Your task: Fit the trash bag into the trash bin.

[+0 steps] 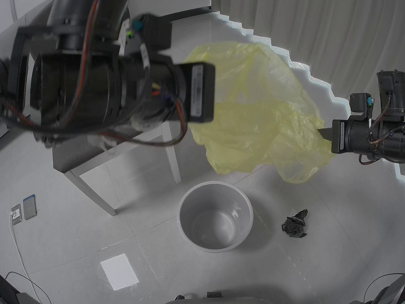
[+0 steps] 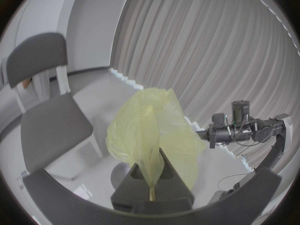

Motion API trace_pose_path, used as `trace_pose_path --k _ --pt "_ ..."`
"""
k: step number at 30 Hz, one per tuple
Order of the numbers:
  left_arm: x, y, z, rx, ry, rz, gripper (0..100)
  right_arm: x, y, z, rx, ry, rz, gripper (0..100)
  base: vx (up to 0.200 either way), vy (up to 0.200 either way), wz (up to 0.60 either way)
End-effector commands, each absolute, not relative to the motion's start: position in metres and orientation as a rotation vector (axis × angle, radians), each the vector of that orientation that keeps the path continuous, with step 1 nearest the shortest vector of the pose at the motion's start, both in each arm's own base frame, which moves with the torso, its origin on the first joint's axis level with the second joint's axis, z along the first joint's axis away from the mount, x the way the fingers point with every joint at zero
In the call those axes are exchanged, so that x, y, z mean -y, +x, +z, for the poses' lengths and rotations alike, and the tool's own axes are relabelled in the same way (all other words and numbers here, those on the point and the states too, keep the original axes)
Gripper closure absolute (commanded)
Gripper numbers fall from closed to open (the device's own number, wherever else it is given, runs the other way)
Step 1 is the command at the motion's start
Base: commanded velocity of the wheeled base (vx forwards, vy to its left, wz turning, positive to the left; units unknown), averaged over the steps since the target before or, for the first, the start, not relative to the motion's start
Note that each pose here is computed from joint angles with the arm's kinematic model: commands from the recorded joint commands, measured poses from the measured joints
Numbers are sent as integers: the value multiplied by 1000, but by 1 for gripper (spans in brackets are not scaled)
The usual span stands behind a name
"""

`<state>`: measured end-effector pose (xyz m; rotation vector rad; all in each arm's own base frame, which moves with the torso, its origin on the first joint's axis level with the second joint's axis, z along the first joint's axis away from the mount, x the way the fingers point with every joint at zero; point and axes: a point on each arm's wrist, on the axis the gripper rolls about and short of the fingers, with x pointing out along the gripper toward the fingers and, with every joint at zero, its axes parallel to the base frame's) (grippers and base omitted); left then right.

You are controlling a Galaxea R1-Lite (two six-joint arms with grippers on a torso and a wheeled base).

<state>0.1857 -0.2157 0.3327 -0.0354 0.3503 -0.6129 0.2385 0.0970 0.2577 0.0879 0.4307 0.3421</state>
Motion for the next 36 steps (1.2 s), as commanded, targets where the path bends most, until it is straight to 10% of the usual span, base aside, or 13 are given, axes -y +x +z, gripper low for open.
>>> trace_pose_path --k 1,36 --pt "188 188 301 -459 -111 -536 100 -109 256 224 -535 36 335 100 0 0 0" --pt "165 231 168 -635 -176 -426 100 -153 284 119 -735 -76 440 100 0 0 0"
